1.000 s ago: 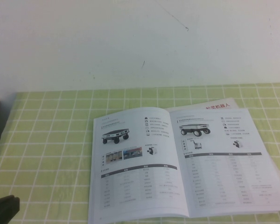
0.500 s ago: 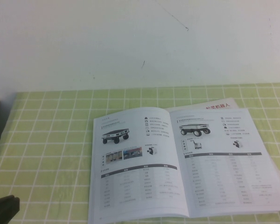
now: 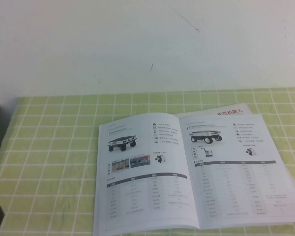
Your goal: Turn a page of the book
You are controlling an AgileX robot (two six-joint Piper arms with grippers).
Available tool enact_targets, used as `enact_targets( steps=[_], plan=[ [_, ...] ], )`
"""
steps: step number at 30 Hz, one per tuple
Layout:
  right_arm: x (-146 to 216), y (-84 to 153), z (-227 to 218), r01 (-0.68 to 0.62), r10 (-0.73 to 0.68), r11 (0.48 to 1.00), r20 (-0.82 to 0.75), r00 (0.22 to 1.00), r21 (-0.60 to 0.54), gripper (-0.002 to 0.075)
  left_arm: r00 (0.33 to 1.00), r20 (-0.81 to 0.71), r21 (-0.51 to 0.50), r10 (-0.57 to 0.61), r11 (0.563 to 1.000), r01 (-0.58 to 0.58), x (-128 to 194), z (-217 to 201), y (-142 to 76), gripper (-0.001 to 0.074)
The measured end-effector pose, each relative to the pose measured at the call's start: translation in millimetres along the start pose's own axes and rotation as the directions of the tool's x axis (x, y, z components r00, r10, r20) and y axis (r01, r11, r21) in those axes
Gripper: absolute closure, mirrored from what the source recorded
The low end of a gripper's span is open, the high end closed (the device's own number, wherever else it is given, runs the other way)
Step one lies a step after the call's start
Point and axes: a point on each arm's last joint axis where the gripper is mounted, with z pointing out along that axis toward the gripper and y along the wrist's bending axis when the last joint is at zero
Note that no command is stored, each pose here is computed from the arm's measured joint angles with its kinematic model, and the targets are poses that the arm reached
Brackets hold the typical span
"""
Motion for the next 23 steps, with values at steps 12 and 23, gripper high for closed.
enact_targets(
  steps=[12,23],
  plan=[
    [0,0,0,0.002,-0.002,1.000,0.000,1.000,0.001,0.0729,1.000,0.008,-0.267,-0.016,0.964,0.018,42,-13,23,0.0738],
    [0,0,0,0.003,-0.003,1.000,0.000,1.000,0.001,0.0729,0.999,-0.036,-0.255,-0.018,0.967,0.009,46,-12,22,0.0738]
  ],
)
